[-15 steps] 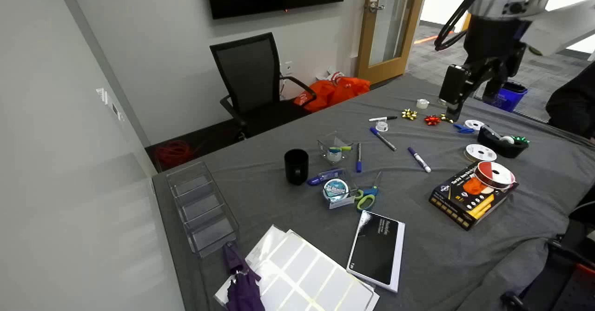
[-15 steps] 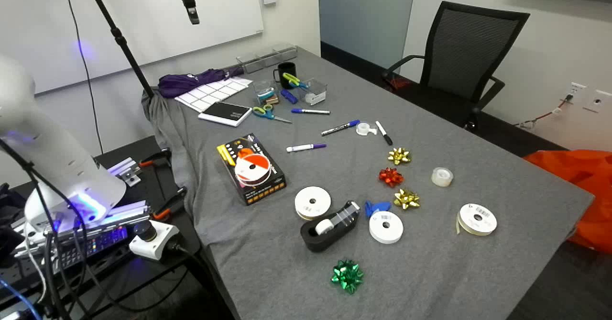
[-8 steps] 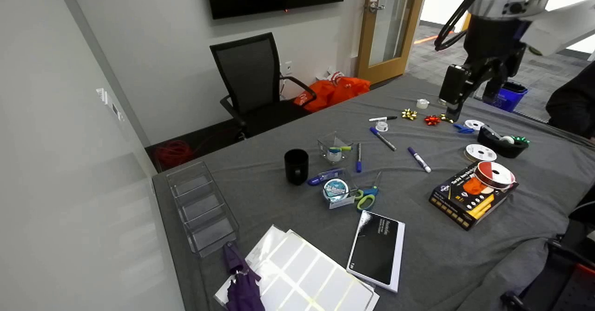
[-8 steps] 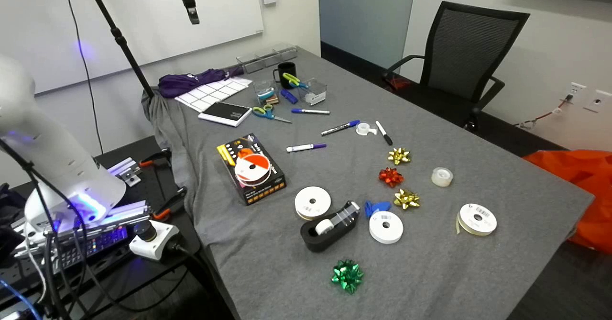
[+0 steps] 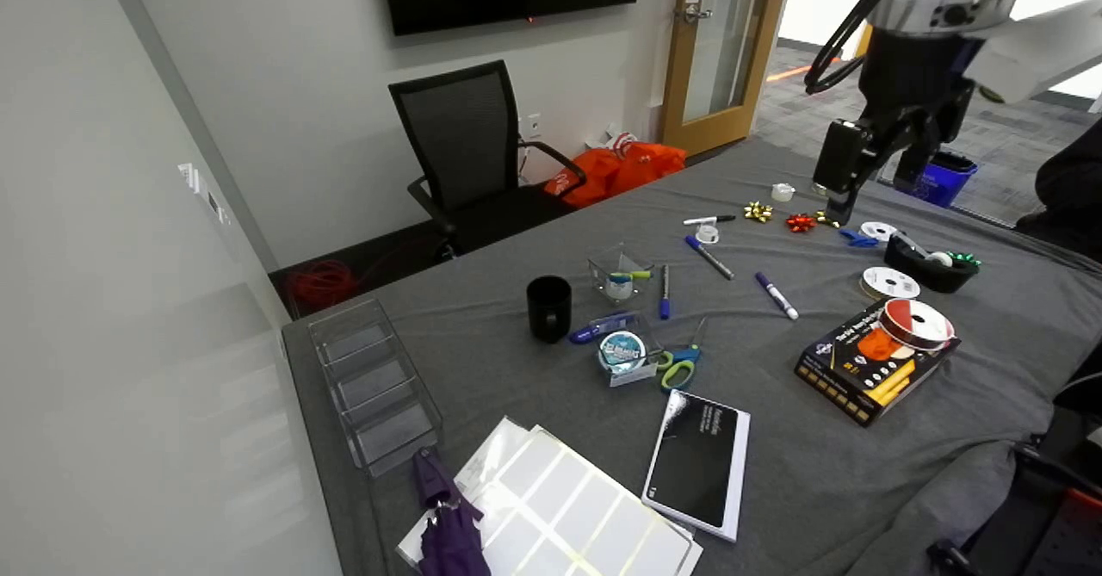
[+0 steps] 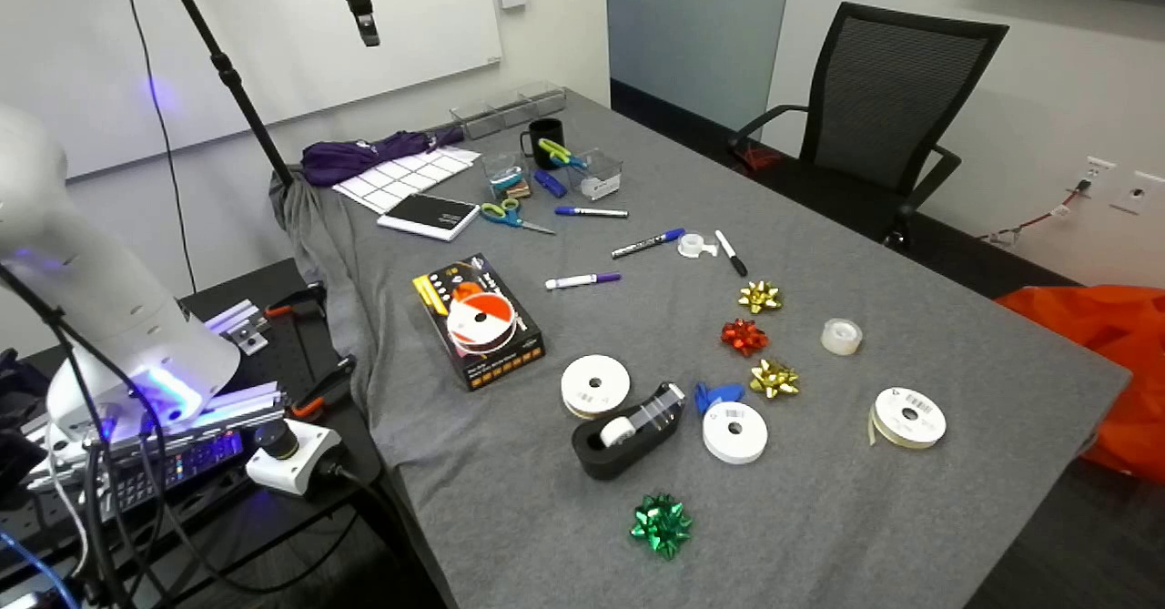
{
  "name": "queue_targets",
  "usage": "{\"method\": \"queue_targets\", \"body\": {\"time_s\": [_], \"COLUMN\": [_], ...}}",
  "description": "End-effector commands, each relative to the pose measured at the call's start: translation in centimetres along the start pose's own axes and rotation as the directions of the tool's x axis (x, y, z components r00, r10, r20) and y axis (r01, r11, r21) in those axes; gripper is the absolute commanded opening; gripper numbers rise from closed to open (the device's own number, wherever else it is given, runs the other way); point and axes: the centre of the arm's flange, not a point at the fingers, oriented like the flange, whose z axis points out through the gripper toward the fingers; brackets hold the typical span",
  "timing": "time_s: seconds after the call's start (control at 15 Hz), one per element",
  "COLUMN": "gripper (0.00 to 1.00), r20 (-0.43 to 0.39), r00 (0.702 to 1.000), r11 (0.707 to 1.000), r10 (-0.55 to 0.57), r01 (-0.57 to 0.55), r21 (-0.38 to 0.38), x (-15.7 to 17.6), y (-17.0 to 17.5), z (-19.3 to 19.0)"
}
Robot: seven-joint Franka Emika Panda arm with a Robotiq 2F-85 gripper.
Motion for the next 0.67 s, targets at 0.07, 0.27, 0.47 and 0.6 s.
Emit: {"method": "queue_targets", "body": {"time_s": [0.07,0.27,0.47,0.6], "gripper": [1.00,1.00,1.00,1.00], "r20": [-0.004,-0.031,-0.057,-0.065], "r00": [1.000,0.999,0.995,0.990], "r11": [1.000,0.998,0.992,0.982], "r10": [-0.003,0.032,0.085,0.128], "r01": [0.003,-0.030,-0.079,-0.117], "r21": [0.012,0.051,0.103,0.146], "x": [0.3,2.8,5.7,7.9], "y": [-0.1,-0.6,-0.6,-0.6], "z": [0.2,1.0,1.9,2.7]}}
